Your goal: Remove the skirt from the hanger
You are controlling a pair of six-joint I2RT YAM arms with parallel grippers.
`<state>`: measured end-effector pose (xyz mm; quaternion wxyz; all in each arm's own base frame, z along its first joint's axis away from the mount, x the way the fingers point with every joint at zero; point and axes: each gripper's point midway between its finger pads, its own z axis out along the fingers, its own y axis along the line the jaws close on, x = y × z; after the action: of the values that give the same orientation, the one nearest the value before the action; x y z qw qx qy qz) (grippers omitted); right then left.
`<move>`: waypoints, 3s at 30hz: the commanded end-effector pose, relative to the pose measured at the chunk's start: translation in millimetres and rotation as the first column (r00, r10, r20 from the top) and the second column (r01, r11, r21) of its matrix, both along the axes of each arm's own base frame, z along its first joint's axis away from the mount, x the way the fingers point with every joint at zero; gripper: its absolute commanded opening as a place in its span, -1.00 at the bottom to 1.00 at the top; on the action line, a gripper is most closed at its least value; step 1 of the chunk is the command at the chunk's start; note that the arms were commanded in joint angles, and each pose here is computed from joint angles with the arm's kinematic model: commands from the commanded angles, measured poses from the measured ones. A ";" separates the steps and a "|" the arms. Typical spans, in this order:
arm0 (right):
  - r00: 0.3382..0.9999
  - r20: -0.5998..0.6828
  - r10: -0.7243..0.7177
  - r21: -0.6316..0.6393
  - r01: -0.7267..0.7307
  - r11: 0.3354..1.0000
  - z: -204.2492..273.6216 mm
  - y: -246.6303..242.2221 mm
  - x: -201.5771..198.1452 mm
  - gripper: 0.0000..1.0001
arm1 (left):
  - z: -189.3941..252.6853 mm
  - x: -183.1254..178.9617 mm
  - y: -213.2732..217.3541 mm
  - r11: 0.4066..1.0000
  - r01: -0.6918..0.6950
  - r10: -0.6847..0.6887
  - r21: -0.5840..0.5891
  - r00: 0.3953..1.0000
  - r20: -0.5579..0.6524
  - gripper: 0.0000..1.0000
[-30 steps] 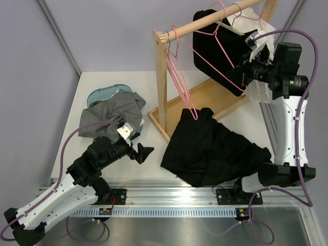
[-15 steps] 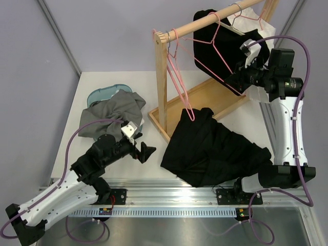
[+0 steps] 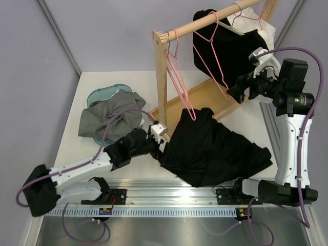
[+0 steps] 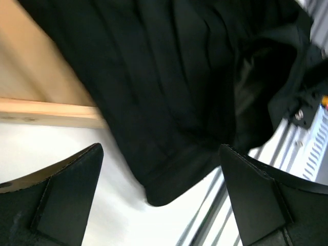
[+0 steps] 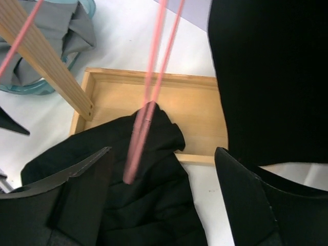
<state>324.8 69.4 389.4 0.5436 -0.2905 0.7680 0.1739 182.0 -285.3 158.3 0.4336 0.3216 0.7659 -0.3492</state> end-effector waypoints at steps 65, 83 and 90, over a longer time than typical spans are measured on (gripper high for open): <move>0.970 -0.242 0.006 0.034 0.002 0.999 -125.1 -19.0 -36.4 0.99 | -47.9 0.4 -16.5 0.998 -0.056 0.059 0.019 0.952 -0.300 -1.00; 0.968 -0.249 0.016 0.054 -0.003 0.999 -130.8 -17.4 -31.7 0.99 | 141.4 61.9 121.9 0.901 -0.422 0.428 -0.098 0.903 0.043 -1.00; 0.970 -0.245 0.010 0.041 0.000 0.999 -132.3 -18.6 -34.1 0.99 | 237.5 102.6 171.9 0.796 -0.571 0.600 -0.201 0.790 0.126 -1.00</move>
<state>288.1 50.8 252.2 0.4347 -0.2499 0.8341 0.2301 274.6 -135.6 350.2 0.5629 0.0868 0.7856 -0.2417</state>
